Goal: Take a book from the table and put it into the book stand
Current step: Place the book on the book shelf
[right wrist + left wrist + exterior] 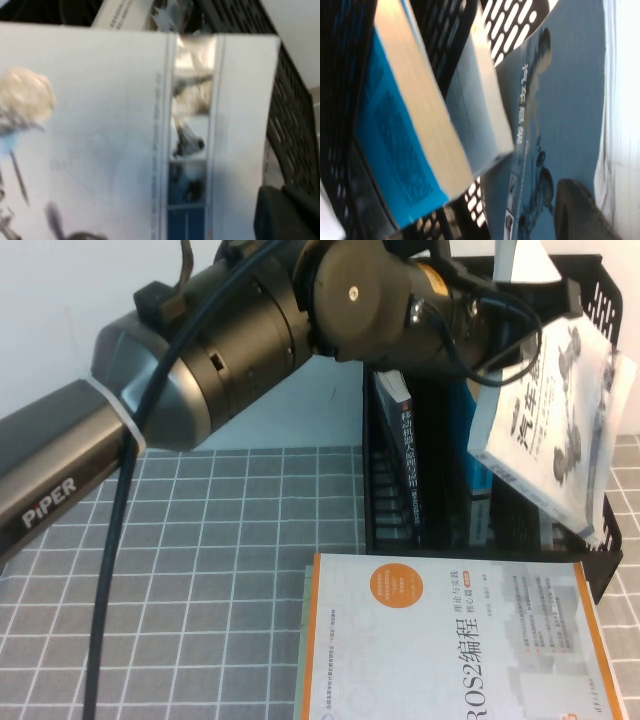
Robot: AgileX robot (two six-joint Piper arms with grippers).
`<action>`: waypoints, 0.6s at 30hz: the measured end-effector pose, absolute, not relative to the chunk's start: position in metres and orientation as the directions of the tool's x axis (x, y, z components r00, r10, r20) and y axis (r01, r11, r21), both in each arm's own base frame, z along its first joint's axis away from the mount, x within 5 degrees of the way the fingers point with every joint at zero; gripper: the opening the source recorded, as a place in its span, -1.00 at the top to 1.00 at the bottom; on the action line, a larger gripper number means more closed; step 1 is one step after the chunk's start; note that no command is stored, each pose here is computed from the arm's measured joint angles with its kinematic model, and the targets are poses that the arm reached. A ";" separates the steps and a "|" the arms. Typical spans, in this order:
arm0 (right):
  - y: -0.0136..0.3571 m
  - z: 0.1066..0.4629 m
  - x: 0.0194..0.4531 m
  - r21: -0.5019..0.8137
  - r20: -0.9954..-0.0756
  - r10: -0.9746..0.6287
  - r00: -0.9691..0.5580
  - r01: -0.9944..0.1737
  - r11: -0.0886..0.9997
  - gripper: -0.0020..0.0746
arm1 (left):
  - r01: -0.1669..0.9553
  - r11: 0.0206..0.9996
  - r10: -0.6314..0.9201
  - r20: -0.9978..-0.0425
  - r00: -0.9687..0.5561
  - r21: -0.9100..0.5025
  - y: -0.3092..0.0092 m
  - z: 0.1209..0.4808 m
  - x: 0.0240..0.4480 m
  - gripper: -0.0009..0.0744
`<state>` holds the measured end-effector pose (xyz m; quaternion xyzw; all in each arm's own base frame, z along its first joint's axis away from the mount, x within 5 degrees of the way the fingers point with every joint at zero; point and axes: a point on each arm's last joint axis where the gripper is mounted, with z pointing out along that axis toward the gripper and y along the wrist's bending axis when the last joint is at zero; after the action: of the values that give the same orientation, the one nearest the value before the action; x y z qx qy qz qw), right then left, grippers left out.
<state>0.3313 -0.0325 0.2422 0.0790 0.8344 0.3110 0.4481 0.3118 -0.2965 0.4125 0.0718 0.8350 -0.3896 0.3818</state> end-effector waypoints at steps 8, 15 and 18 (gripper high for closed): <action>-0.022 0.226 0.343 0.667 -0.674 0.392 -0.626 -0.288 0.687 0.96 | 0.466 0.671 -0.213 -0.751 -0.624 -0.577 -0.294 0.436 0.313 0.68; -0.013 0.252 0.366 0.634 -0.731 0.369 -0.574 -0.373 0.677 0.96 | 0.454 0.669 -0.222 -0.740 -0.634 -0.589 -0.295 0.435 0.313 0.68; -0.009 0.261 0.378 0.622 -0.746 0.367 -0.555 -0.386 0.681 0.96 | 0.451 0.672 -0.217 -0.738 -0.639 -0.588 -0.295 0.434 0.313 0.68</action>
<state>0.3785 -0.0091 0.2605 -0.0060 0.7864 0.3991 0.4714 0.3135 -0.2949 0.4339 0.0720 0.8129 -0.3987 0.4185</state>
